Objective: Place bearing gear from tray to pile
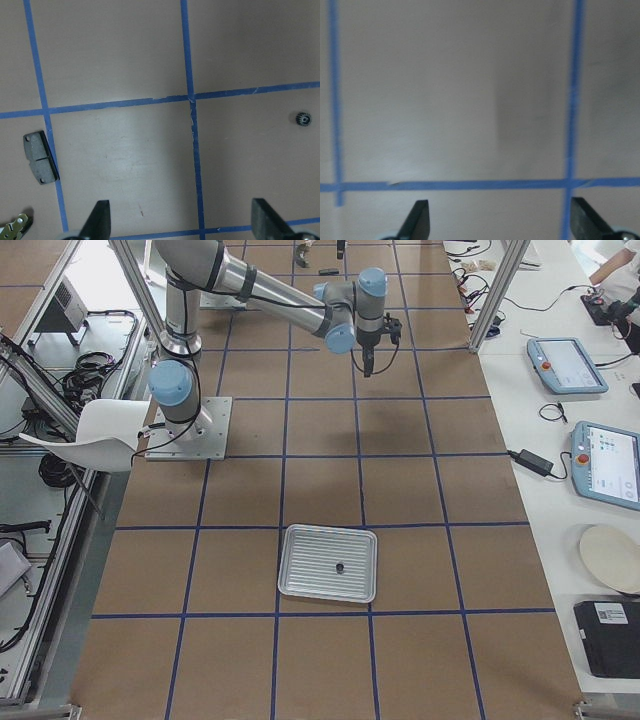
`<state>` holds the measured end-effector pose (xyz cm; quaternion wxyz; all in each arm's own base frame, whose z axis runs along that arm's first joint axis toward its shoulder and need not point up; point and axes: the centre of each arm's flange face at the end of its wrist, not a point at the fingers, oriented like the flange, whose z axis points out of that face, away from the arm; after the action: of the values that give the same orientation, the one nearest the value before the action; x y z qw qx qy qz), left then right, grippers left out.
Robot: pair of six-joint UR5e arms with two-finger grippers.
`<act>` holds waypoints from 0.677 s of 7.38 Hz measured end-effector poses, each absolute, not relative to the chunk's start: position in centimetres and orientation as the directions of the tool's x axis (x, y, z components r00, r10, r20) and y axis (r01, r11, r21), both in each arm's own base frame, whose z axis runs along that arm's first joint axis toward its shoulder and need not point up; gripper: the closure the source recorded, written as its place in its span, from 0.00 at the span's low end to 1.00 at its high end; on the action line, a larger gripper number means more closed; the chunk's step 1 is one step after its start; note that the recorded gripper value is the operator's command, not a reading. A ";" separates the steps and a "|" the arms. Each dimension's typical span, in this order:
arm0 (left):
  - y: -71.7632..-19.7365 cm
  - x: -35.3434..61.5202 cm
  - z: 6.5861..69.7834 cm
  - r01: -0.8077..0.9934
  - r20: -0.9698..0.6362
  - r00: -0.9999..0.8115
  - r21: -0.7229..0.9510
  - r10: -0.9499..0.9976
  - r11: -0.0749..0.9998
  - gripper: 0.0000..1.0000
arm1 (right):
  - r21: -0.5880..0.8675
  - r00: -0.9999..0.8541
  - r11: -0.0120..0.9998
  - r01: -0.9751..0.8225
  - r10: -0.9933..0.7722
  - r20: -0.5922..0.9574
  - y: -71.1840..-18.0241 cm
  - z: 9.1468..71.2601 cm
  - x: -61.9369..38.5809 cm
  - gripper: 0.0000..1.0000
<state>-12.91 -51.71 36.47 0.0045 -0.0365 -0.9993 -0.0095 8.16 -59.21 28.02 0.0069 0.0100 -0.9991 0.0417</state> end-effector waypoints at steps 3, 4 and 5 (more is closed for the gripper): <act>-52.8 -21.5 30.6 0.117 0.029 -0.993 0.014 0.117 0.993 0.00 | -0.091 -0.987 0.985 -0.144 -0.135 0.092 -58.1 29.6 -16.9 0.00; -53.0 -23.8 28.4 0.134 0.041 -0.990 0.015 0.133 0.991 0.00 | -0.083 -0.984 0.984 -0.156 -0.147 0.105 -55.9 29.3 -23.8 0.00; -53.1 -25.7 26.3 0.152 0.047 -0.987 0.019 0.151 0.988 0.00 | -0.085 -0.983 0.985 -0.150 -0.139 0.124 -54.1 28.2 -29.3 0.00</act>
<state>-25.70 -53.10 26.34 0.0226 -0.0760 -0.9968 -0.0112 -29.33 -54.05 28.16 0.0587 0.0727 -0.9945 0.0468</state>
